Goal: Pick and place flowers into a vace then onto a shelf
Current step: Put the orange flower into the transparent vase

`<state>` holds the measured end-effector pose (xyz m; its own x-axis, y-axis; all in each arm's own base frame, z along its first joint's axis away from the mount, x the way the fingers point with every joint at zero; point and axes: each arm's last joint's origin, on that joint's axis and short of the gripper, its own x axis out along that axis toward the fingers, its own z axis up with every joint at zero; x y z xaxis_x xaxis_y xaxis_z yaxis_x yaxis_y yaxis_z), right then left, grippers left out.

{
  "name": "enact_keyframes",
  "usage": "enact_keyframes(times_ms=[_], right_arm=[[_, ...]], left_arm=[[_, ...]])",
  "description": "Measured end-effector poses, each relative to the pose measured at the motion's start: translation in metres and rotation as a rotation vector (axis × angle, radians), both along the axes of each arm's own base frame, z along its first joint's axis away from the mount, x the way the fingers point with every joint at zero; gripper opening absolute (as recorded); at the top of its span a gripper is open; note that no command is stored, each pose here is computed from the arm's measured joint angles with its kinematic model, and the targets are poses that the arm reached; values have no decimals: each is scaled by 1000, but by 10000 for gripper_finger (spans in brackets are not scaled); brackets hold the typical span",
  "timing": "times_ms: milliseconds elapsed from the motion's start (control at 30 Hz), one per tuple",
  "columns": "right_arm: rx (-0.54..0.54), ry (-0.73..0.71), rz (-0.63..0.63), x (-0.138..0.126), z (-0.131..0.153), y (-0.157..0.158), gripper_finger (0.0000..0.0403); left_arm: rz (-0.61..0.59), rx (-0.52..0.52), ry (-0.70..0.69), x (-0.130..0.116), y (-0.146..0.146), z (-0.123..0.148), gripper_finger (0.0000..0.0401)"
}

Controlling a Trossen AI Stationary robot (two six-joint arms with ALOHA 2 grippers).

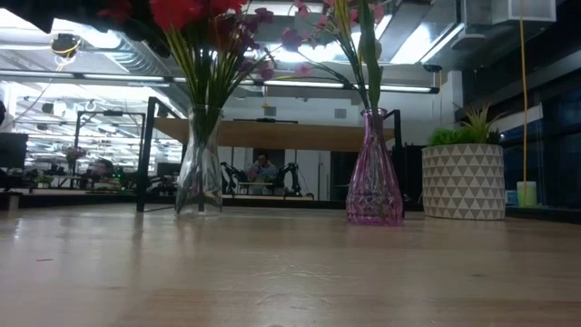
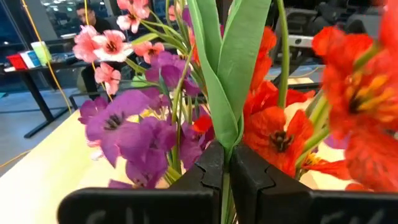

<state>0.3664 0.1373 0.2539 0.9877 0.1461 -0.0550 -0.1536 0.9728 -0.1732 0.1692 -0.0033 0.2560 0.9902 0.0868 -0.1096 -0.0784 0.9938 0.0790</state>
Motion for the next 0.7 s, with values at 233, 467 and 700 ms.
enact_keyframes(times_ms=[233,467,700], right_arm=[[-1,1,0,0,0,0,0],[-1,1,0,0,0,0,0],[-2,3,0,0,0,0,0]], left_arm=[[0,2,51,10,0,-9,8],[-1,4,79,18,-1,-15,8],[0,5,97,20,-1,-18,29]])
